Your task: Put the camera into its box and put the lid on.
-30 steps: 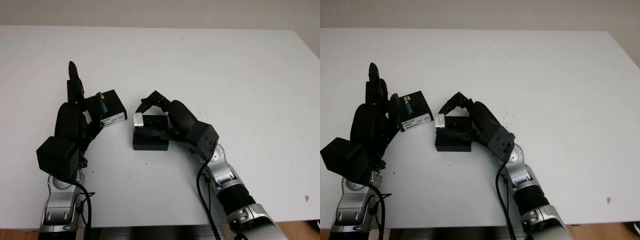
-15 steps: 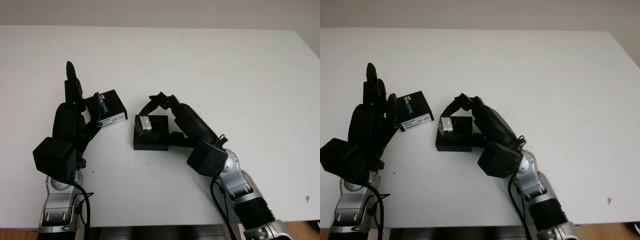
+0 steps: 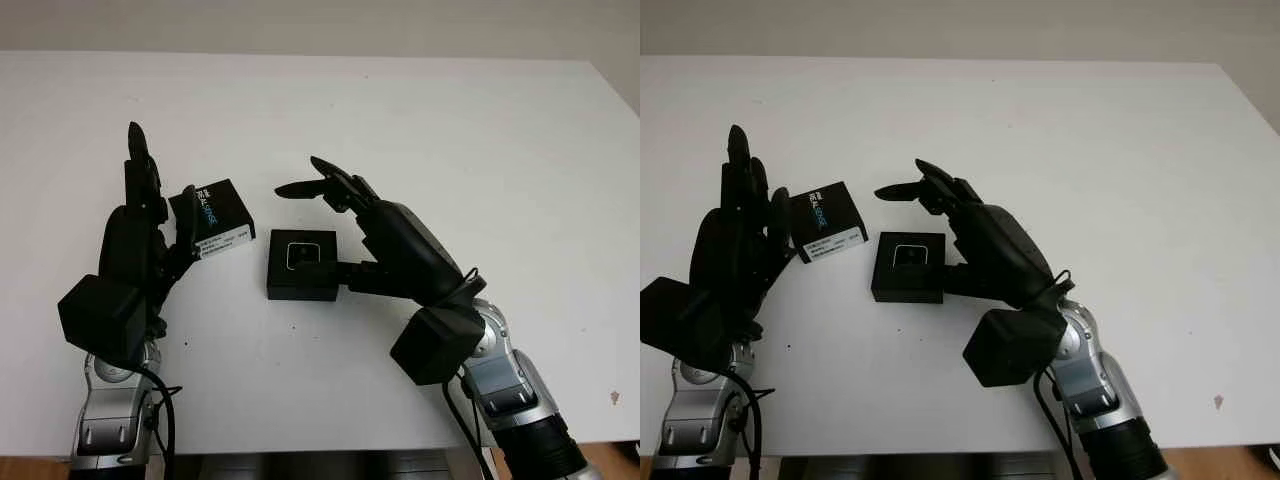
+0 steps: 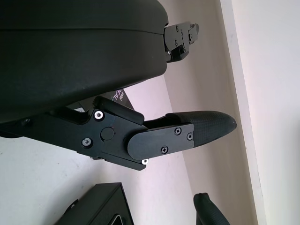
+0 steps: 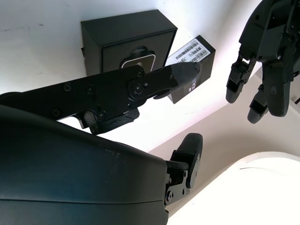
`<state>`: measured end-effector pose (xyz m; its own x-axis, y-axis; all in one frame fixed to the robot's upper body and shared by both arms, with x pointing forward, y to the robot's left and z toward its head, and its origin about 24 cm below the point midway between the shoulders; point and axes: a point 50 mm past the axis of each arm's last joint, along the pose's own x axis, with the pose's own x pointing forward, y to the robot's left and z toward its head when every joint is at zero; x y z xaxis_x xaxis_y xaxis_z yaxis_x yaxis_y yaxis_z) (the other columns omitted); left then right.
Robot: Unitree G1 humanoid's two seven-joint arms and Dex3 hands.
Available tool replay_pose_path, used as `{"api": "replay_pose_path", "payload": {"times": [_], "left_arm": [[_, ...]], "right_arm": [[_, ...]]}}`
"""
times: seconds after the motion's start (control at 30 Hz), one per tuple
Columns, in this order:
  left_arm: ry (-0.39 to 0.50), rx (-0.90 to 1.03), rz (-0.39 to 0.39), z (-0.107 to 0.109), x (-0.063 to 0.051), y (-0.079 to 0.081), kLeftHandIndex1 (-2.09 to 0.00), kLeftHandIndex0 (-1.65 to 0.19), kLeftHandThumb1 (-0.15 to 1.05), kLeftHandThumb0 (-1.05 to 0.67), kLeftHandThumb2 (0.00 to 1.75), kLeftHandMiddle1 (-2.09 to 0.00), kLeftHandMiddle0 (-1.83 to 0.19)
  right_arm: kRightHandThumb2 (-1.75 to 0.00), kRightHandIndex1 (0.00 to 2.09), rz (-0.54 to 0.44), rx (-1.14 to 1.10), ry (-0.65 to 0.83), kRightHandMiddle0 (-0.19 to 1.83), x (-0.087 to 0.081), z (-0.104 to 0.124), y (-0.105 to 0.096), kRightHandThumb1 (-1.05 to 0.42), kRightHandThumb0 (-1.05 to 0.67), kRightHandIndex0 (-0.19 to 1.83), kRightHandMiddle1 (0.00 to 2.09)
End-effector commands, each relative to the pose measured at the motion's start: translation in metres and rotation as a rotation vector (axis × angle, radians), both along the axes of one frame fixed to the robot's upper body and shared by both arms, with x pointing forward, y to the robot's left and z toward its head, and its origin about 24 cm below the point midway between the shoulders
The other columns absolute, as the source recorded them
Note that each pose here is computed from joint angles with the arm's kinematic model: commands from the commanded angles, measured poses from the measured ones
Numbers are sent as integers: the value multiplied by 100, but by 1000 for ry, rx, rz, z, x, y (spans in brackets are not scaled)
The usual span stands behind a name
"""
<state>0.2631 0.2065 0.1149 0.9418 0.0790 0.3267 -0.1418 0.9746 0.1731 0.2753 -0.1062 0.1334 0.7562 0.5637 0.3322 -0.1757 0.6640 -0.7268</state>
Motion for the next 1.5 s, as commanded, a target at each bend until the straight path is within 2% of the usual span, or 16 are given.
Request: {"api": "replay_pose_path", "payload": {"times": [0.0,0.33,0.47,0.53,0.6,0.67,0.7,0.77,0.83,0.87,0.97,1.13,1.23,1.27,1.33,1.47], "left_arm": [[-5,9,7,2,-3,2,0,19,105,-73,59,0,19],[-3,8,6,2,-5,2,0,19,105,-73,59,0,19],[-7,54,11,6,-5,6,0,19,105,-73,60,0,19],[-43,96,36,15,-2,11,0,19,105,-69,61,0,19],[-95,143,101,28,1,16,-8,4,105,-64,42,-7,4],[-134,179,144,37,3,20,-12,-4,105,-59,32,-10,-6],[-149,194,157,40,4,22,-15,-13,105,-56,24,-14,-20],[-163,260,182,49,7,27,-18,-19,105,-54,18,-15,-31],[-142,355,189,55,10,33,-17,-19,105,-58,11,-13,-33],[-113,400,175,58,12,36,-17,-18,105,-59,10,-12,-32],[-37,482,124,63,16,46,-9,-6,99,-70,5,-3,-14],[53,648,57,73,22,56,-4,4,96,-82,5,-1,4],[107,768,36,76,27,59,-4,4,97,-91,5,-3,4],[111,796,19,75,28,58,-6,1,95,-88,5,-5,0],[113,871,-2,73,32,57,-8,-4,96,-88,5,-8,-6],[146,902,-52,65,38,56,-10,-8,95,-87,5,-10,-13]], "right_arm": [[-5,22,-6,-10,-15,6,-3,2,-2,-103,-47,1,74],[-5,21,-79,-12,-46,12,-3,2,-6,-103,-49,11,69],[-9,19,-130,38,-28,12,1,1,-14,-105,-51,16,61],[-11,18,-164,90,-7,14,4,1,-22,-105,-52,18,57],[-11,15,-196,145,13,18,9,2,-32,-105,-51,21,50],[-10,14,-223,180,34,21,13,5,-40,-105,-50,22,46],[-9,13,-235,193,47,23,14,6,-44,-105,-51,23,42],[-8,11,-245,282,80,26,19,9,-52,-105,-52,25,37],[-7,10,-237,390,111,27,24,12,-59,-104,-52,26,33],[-6,10,-233,445,124,27,27,14,-63,-104,-53,26,32],[-6,10,-237,592,180,25,35,19,-69,-104,-58,27,32],[-9,9,-248,670,221,21,40,23,-76,-105,-56,26,34],[-11,9,-256,686,215,6,40,26,-80,-105,-58,27,68],[-12,9,-262,687,207,1,41,26,-81,-105,-59,27,76],[-13,9,-267,694,196,-4,41,27,-84,-105,-59,27,86],[-14,8,-266,693,203,-9,40,27,-83,-105,-59,27,91]]}}
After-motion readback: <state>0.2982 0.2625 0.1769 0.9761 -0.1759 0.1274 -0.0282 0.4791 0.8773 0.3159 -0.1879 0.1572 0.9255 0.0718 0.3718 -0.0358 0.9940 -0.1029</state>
